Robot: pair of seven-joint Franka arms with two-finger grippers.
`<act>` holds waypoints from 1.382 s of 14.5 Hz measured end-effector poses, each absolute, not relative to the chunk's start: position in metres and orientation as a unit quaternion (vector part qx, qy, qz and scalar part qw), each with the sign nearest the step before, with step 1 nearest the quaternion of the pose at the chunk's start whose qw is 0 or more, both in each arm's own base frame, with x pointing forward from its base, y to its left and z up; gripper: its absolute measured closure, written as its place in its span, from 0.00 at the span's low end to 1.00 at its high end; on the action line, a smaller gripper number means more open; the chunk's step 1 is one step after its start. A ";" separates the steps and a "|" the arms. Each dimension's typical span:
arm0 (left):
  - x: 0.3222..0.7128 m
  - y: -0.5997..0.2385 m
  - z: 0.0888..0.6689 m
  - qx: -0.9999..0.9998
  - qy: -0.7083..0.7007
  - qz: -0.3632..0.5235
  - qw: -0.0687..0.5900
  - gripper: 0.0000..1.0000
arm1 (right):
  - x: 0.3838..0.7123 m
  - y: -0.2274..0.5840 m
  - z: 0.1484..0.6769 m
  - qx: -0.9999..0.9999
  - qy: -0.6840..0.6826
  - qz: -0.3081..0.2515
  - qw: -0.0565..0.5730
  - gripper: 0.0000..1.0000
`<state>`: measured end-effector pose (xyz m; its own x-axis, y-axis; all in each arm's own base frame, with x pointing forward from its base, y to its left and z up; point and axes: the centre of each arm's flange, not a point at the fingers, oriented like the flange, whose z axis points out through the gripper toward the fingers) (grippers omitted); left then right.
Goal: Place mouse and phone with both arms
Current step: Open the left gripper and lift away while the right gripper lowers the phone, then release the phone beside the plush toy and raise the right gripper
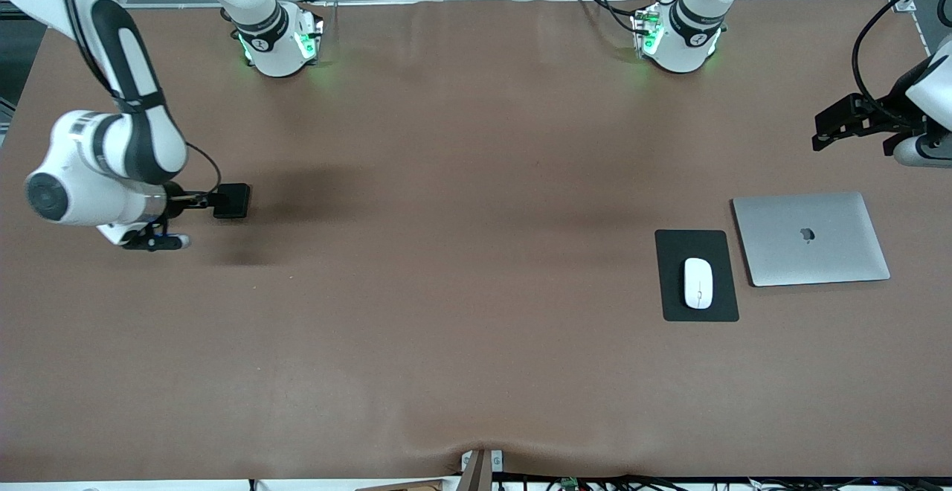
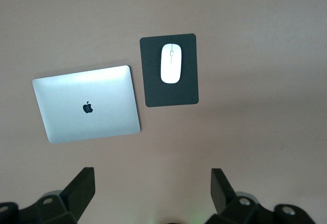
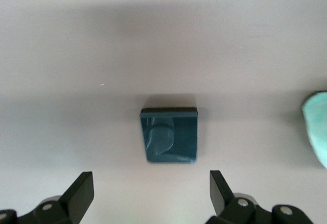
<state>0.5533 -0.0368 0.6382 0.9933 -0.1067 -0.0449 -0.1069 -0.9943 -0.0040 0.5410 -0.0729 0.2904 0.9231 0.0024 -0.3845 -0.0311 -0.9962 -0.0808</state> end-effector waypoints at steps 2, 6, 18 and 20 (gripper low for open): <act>0.553 -0.037 0.638 -0.998 0.053 0.024 0.003 0.00 | 0.555 -0.073 0.328 -0.977 0.004 0.208 0.047 0.00; 0.553 -0.034 0.637 -0.998 0.051 0.027 0.003 0.00 | 0.575 -0.074 0.396 -0.976 0.000 0.212 0.050 0.00; 0.553 -0.031 0.636 -0.998 0.048 0.029 0.003 0.00 | 0.598 -0.074 0.582 -0.992 -0.011 0.122 0.037 0.00; 0.553 -0.031 0.636 -0.998 0.048 0.029 0.003 0.00 | 0.594 -0.071 0.601 -0.992 -0.015 0.121 0.038 0.00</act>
<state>0.5528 -0.0313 0.6359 0.9936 -0.0966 -0.0588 -0.0969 -0.9953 -0.0033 0.5939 -0.0711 0.6006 0.9702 0.0397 -0.2389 0.0213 -0.9966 -0.0791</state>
